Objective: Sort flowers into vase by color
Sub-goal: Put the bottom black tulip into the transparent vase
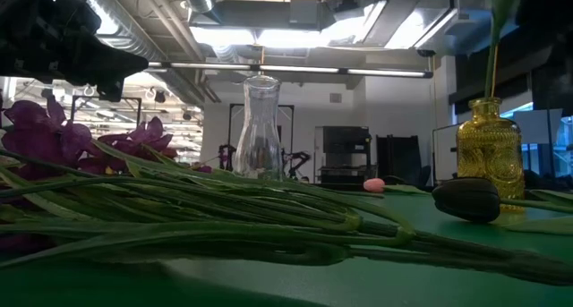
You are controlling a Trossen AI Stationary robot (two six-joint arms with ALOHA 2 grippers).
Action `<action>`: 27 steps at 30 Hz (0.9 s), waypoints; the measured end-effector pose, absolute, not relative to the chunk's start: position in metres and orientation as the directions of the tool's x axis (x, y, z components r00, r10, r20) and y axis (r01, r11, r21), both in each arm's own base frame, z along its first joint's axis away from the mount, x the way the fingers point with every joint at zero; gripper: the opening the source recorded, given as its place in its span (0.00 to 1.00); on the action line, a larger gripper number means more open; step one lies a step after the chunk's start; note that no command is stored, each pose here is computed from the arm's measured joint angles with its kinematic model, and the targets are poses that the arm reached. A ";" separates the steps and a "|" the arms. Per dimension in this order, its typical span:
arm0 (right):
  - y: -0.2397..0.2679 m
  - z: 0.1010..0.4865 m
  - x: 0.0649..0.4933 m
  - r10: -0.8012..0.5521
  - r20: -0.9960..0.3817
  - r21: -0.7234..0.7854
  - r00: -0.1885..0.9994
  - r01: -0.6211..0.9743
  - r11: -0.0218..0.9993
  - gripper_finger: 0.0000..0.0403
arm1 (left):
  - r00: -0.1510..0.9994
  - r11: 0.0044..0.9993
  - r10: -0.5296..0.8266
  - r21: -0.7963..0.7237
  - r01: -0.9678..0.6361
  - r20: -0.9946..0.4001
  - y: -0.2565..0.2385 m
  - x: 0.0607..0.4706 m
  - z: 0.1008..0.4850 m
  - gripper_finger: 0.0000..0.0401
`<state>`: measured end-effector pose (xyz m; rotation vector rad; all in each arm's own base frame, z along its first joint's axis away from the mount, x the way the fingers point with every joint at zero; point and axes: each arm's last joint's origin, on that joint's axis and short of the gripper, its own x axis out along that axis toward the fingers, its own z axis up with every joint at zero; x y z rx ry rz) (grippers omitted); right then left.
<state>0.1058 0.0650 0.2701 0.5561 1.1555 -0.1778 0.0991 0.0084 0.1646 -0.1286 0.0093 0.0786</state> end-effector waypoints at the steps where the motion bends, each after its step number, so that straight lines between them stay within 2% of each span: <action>1: 0.068 0.270 0.103 0.128 -0.896 0.317 0.425 0.411 0.855 0.59 | 0.997 0.989 0.078 -0.128 -0.079 -0.014 0.008 0.099 0.165 0.00; 7: 0.071 0.291 0.090 -0.059 -0.766 0.255 0.640 0.387 0.886 0.59 | 0.997 0.989 0.077 -0.128 -0.078 -0.013 0.008 0.099 0.165 0.00; 10: 0.071 0.311 0.088 -0.084 -0.670 0.264 0.737 0.342 0.902 0.59 | 0.997 0.989 0.077 -0.128 -0.078 -0.012 0.008 0.099 0.165 0.00; 13: 0.078 0.331 0.087 -0.025 -0.586 0.282 0.810 0.233 0.931 0.59 | 0.997 0.989 0.078 -0.127 -0.079 -0.012 0.008 0.099 0.165 0.00; 16: 0.091 0.350 0.088 0.101 -0.465 0.306 0.880 0.052 0.951 0.59 | 0.997 0.989 0.078 -0.127 -0.078 -0.012 0.008 0.099 0.165 0.00; 20: 0.119 0.364 0.096 0.222 -0.324 0.293 0.920 -0.125 0.948 0.59 | 0.997 0.989 0.078 -0.127 -0.079 -0.013 0.008 0.099 0.165 0.00; 22: 0.135 0.361 0.102 0.232 -0.329 0.262 0.916 -0.148 0.954 0.59 | 0.997 0.989 0.078 -0.128 -0.078 -0.013 0.008 0.099 0.165 0.00; 27: 0.173 0.327 0.124 0.191 -0.467 0.221 0.864 -0.095 0.971 0.59 | 0.997 0.989 0.078 -0.128 -0.079 -0.012 0.008 0.099 0.165 0.00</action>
